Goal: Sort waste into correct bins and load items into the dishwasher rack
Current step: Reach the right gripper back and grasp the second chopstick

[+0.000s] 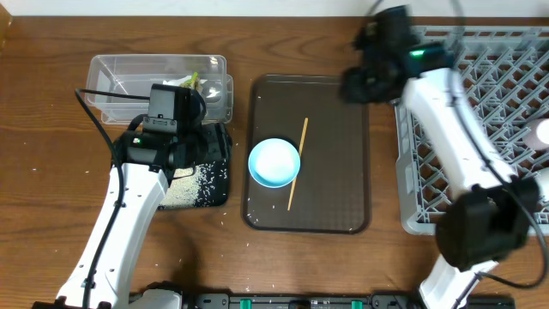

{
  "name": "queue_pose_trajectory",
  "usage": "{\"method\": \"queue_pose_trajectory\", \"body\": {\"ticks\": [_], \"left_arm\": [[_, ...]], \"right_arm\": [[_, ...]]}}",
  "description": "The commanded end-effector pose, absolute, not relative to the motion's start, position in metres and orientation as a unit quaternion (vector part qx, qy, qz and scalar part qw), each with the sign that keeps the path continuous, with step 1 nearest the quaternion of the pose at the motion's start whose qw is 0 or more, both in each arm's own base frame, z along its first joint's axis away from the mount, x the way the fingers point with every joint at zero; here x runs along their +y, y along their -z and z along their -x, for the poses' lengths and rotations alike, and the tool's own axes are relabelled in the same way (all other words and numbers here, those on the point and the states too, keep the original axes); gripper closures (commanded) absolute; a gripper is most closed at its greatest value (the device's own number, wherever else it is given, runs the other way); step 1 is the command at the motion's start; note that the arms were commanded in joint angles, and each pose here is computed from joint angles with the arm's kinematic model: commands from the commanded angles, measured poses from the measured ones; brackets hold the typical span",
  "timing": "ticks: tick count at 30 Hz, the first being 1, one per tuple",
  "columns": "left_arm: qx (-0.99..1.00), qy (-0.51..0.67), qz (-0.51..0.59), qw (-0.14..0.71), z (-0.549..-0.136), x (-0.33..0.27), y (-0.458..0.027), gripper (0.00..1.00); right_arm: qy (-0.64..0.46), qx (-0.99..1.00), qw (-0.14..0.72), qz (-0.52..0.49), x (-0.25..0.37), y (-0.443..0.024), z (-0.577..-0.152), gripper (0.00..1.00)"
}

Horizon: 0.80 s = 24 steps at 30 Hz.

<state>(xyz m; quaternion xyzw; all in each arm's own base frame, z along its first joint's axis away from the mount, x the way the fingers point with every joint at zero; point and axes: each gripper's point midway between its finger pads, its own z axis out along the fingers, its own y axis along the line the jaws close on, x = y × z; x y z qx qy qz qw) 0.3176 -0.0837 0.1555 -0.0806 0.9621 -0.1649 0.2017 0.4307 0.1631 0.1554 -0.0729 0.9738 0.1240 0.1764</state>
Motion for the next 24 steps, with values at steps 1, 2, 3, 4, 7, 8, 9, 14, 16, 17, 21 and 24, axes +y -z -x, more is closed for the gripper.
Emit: {"method": "queue_pose_trajectory", "body": {"ticks": [1, 2, 3, 4, 7, 8, 9, 14, 16, 17, 21, 24], "left_arm": [[0.962, 0.16, 0.089, 0.203, -0.319, -0.081, -0.156, 0.33], [0.962, 0.16, 0.089, 0.203, -0.319, -0.081, -0.156, 0.33], [0.962, 0.16, 0.089, 0.203, -0.319, -0.081, -0.156, 0.33], [0.962, 0.16, 0.089, 0.203, -0.319, -0.081, -0.156, 0.33], [0.962, 0.16, 0.089, 0.203, -0.319, -0.081, -0.156, 0.33], [0.962, 0.16, 0.089, 0.203, -0.319, -0.081, -0.156, 0.33], [0.962, 0.16, 0.089, 0.203, -0.319, -0.081, -0.156, 0.33], [0.962, 0.16, 0.089, 0.203, -0.319, -0.081, -0.156, 0.33], [0.962, 0.16, 0.089, 0.203, -0.319, -0.081, -0.156, 0.33], [0.962, 0.16, 0.089, 0.203, -0.319, -0.081, -0.156, 0.33], [0.962, 0.16, 0.089, 0.203, -0.319, -0.081, -0.156, 0.33], [0.962, 0.16, 0.089, 0.203, -0.319, -0.081, -0.156, 0.33]], "right_arm": [[-0.125, 0.985, 0.115, 0.039, 0.197, -0.112, -0.416, 0.44], [-0.119, 0.987, 0.105, 0.038, 0.204, -0.103, -0.413, 0.44], [-0.106, 0.99, 0.09, 0.031, 0.212, -0.087, -0.408, 0.44], [-0.098, 0.992, 0.081, 0.025, 0.216, -0.078, -0.405, 0.44], [-0.086, 0.994, 0.057, 0.02, 0.23, -0.051, -0.397, 0.44], [-0.083, 0.995, 0.05, 0.023, 0.234, -0.043, -0.395, 0.44], [-0.08, 0.995, 0.045, 0.026, 0.237, -0.036, -0.393, 0.45], [-0.059, 0.998, 0.023, 0.028, 0.24, -0.005, -0.387, 0.48], [-0.048, 0.998, 0.013, 0.023, 0.236, 0.004, -0.385, 0.5], [-0.043, 0.999, 0.009, 0.023, 0.234, 0.008, -0.383, 0.52], [-0.007, 1.0, 0.016, 0.015, 0.216, 0.01, -0.388, 0.68], [0.0, 1.0, 0.016, 0.008, 0.204, 0.009, -0.393, 0.79]]}}
